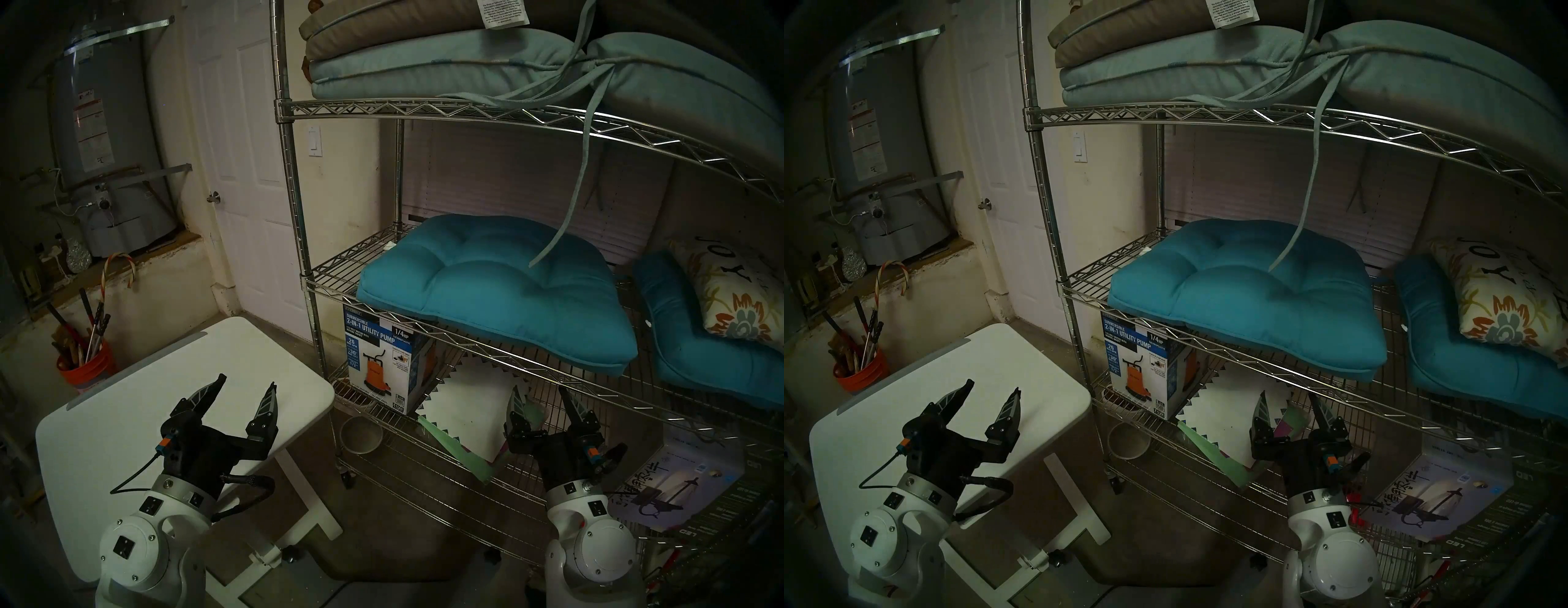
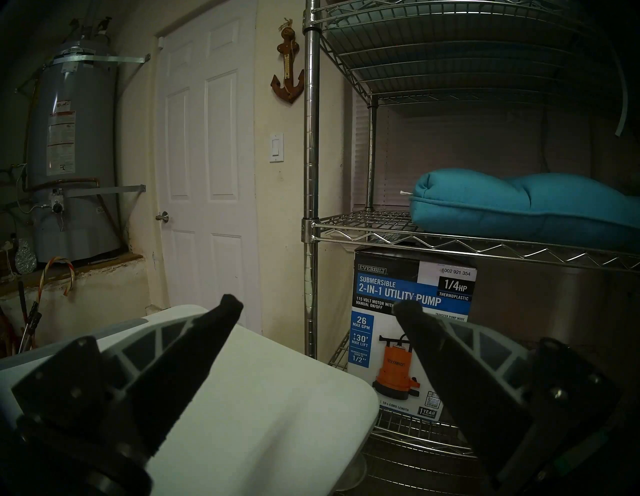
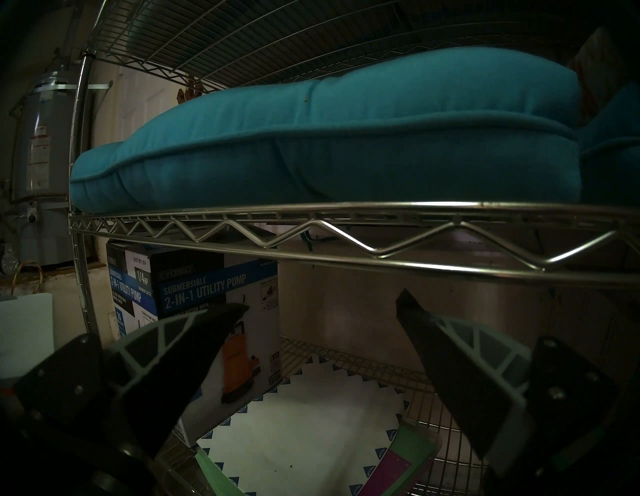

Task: Take cushion off the shelf

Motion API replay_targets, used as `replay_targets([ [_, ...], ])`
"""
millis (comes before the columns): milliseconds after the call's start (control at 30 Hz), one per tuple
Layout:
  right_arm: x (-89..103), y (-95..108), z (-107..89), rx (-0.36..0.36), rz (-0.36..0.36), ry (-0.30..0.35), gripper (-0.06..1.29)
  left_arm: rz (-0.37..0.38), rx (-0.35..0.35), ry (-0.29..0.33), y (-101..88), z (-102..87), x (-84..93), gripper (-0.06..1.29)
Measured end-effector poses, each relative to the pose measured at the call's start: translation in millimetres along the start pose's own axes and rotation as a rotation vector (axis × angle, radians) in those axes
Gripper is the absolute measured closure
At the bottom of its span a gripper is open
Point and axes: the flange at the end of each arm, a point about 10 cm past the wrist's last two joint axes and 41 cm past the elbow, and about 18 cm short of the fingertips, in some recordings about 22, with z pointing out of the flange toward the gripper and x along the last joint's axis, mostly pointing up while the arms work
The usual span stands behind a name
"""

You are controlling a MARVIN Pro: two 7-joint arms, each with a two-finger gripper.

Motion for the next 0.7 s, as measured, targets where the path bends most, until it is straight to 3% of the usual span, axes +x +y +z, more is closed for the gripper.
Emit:
replay_targets([
  [700,-0.1,0.0,0.0,0.000,0.000,0.000,-0.04,0.000,0.000,0.000,0.0,0.0,0.0,-0.03],
])
